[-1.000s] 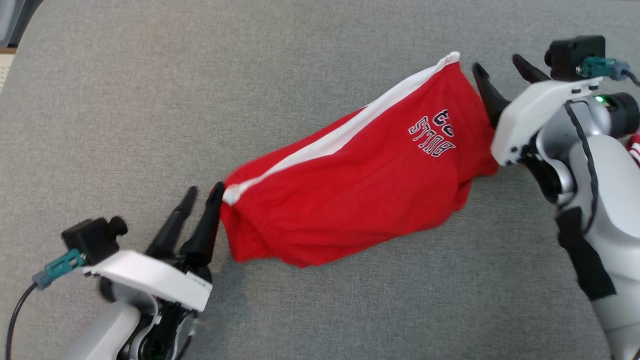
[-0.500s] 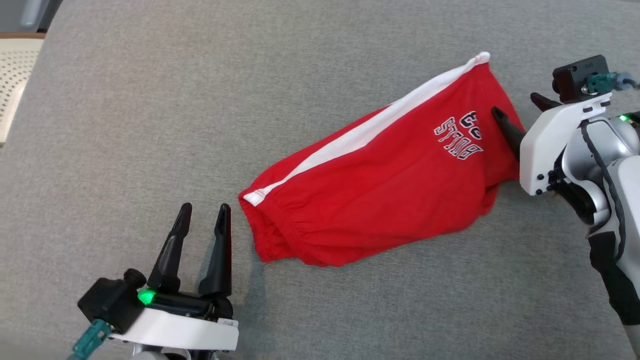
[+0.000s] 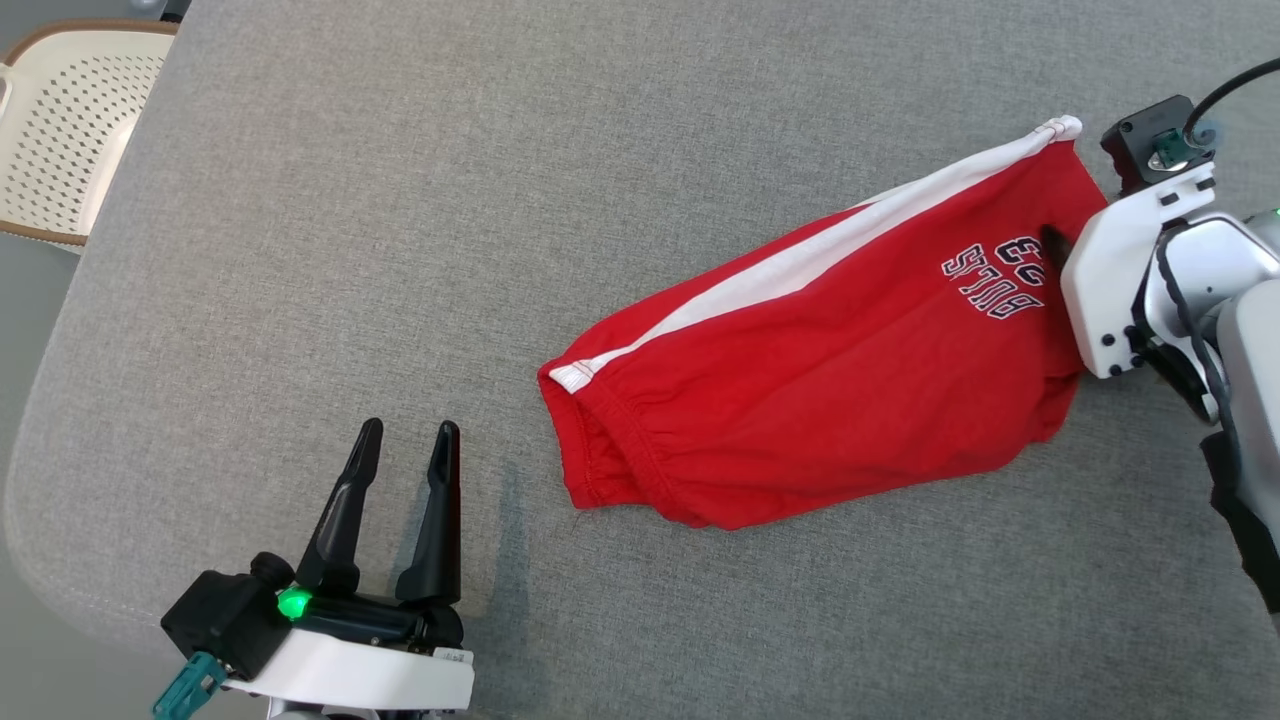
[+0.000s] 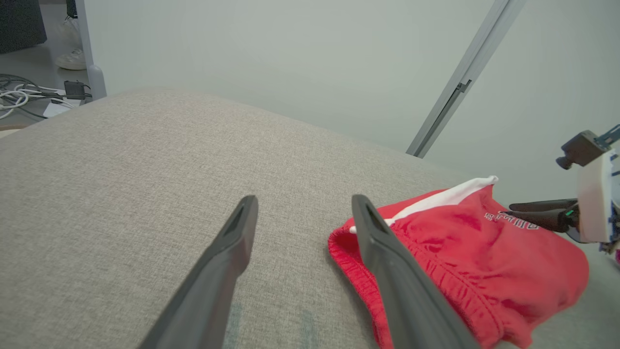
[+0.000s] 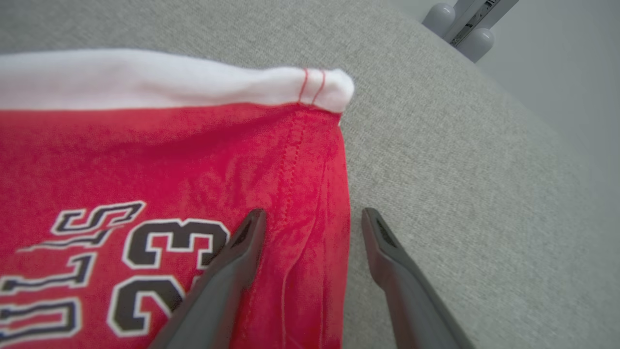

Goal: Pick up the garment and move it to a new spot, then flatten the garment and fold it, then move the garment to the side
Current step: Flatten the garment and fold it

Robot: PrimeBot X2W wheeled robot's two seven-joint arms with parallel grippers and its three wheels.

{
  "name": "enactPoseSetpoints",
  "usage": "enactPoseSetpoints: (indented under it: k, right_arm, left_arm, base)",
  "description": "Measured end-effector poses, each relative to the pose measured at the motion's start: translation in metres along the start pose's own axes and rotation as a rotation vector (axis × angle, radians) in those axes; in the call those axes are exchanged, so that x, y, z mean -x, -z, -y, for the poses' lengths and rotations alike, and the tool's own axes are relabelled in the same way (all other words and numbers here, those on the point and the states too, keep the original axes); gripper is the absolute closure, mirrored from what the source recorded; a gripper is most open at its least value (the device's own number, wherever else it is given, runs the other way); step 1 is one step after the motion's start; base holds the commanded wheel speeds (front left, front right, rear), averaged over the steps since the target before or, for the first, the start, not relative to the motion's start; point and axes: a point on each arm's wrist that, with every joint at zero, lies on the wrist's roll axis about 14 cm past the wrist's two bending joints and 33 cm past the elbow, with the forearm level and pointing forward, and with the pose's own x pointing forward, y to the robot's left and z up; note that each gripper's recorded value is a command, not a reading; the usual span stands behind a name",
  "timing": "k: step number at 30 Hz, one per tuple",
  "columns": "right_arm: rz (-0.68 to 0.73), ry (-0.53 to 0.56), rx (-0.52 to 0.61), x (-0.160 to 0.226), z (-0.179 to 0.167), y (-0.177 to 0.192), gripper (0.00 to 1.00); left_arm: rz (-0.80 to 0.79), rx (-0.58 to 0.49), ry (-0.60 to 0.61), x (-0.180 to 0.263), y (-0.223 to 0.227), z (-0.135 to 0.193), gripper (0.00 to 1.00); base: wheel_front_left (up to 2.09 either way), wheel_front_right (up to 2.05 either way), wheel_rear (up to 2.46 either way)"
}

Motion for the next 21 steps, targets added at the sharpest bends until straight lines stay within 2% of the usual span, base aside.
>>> enactPoseSetpoints:
  k: [7,15,16,17,21]
  right_arm:
    - [-0.015,0.058,0.015,0.004,0.019,0.007,0.00]
    - [-0.050,-0.027,-0.113,-0.001,-0.006,0.014,0.00]
    - [-0.049,-0.037,-0.133,-0.001,-0.008,0.014,0.56]
    - [-0.048,-0.051,-0.158,0.000,-0.011,0.014,1.00]
    - [-0.035,-0.112,-0.255,0.007,-0.022,0.012,1.00]
  left_arm:
    - [-0.002,0.016,0.010,0.001,0.001,0.003,0.00]
    - [-0.007,0.022,0.006,0.004,0.002,0.001,0.00]
    - [-0.007,0.022,0.006,0.004,0.002,0.001,0.00]
    - [-0.008,0.026,0.007,0.004,0.003,0.002,0.00]
    - [-0.023,0.027,0.021,0.006,0.008,0.006,0.00]
  base:
    - [0.00,0.00,0.00]
    - [0.00,0.00,0.00]
    - [0.00,0.00,0.00]
    - [0.00,0.00,0.00]
    - [0.00,0.00,0.00]
